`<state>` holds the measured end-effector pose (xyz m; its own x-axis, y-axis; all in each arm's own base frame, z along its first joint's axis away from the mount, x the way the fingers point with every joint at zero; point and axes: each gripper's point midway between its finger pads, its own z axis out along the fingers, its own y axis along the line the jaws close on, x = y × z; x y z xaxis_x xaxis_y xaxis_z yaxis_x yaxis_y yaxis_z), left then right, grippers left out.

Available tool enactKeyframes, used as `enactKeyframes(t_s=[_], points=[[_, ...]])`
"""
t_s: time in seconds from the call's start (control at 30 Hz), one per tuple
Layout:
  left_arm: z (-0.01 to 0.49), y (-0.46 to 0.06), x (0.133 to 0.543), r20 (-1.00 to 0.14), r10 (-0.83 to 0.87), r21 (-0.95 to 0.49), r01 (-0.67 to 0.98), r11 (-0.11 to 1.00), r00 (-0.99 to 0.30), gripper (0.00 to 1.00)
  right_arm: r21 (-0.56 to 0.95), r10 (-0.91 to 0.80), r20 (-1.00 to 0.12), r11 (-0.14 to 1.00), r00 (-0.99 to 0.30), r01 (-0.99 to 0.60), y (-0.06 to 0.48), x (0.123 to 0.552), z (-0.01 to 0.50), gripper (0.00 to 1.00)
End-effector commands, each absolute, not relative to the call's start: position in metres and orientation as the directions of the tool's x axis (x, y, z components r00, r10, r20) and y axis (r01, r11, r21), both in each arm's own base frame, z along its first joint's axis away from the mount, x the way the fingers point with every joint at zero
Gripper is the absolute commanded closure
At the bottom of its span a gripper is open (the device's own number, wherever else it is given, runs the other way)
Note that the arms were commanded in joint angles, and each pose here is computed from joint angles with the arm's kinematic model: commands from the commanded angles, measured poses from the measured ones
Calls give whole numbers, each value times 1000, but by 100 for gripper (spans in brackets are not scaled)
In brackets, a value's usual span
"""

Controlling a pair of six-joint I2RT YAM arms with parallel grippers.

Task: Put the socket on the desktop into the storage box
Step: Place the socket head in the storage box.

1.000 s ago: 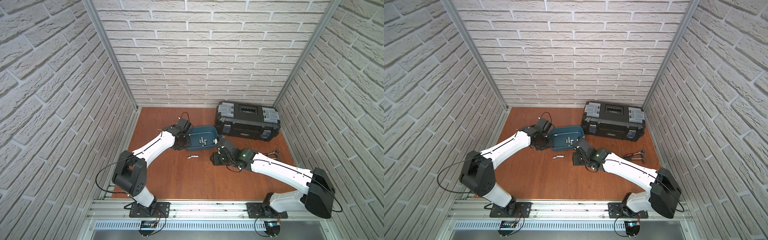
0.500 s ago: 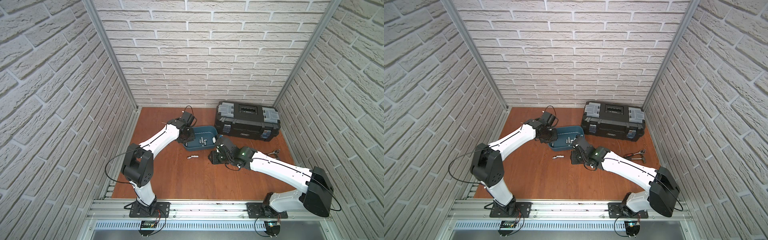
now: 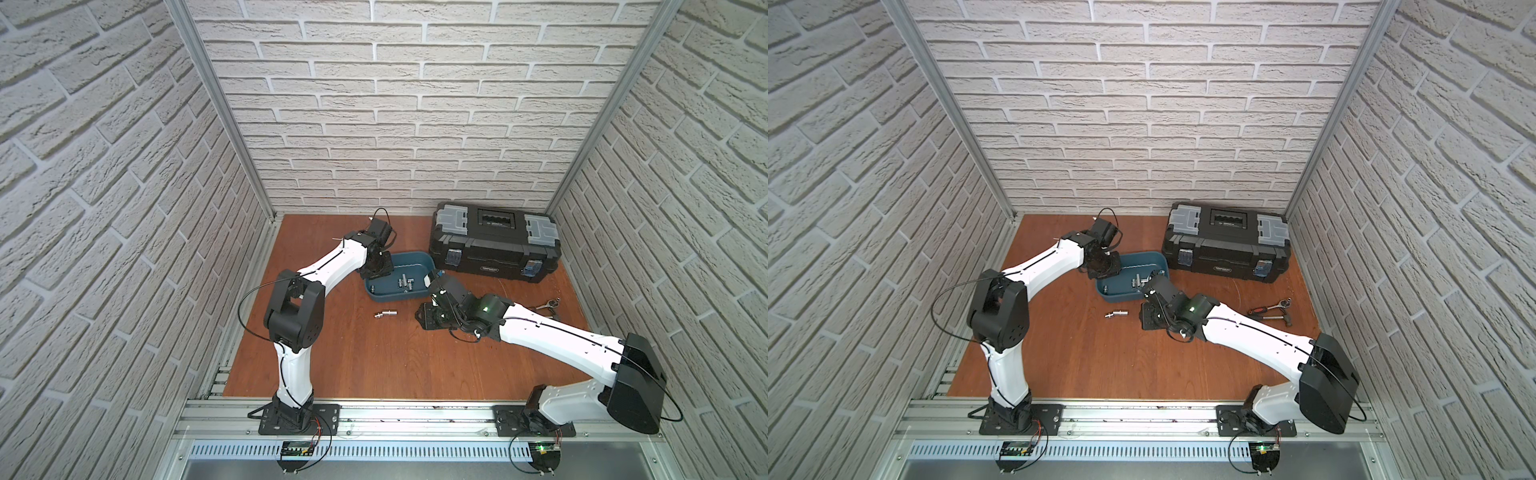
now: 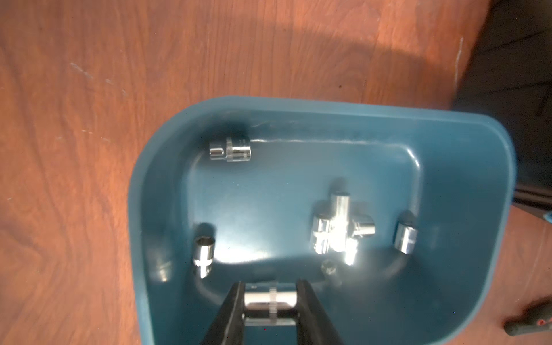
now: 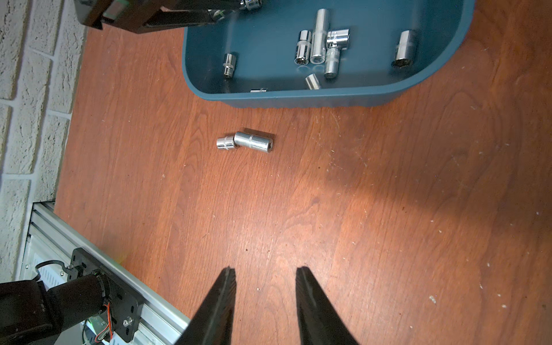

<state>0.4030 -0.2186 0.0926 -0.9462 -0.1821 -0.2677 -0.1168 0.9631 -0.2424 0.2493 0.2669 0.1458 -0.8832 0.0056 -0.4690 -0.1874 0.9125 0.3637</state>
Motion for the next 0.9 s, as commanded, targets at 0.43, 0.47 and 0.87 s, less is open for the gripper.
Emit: enactKeyframes(t_s=[0.43, 0.47, 0.87], points=[[56, -215, 417, -224, -149, -176, -110, 978, -963, 70, 346, 17, -466, 924, -884, -164, 263, 246, 140, 61], [54, -215, 416, -221, -147, -172, -110, 979, -964, 70, 346, 17, -466, 923, -885, -165, 263, 246, 140, 61], [50, -210, 416, -226, -119, -131, -90, 987, -967, 55, 336, 21, -458, 930, -889, -151, 261, 246, 136, 61]])
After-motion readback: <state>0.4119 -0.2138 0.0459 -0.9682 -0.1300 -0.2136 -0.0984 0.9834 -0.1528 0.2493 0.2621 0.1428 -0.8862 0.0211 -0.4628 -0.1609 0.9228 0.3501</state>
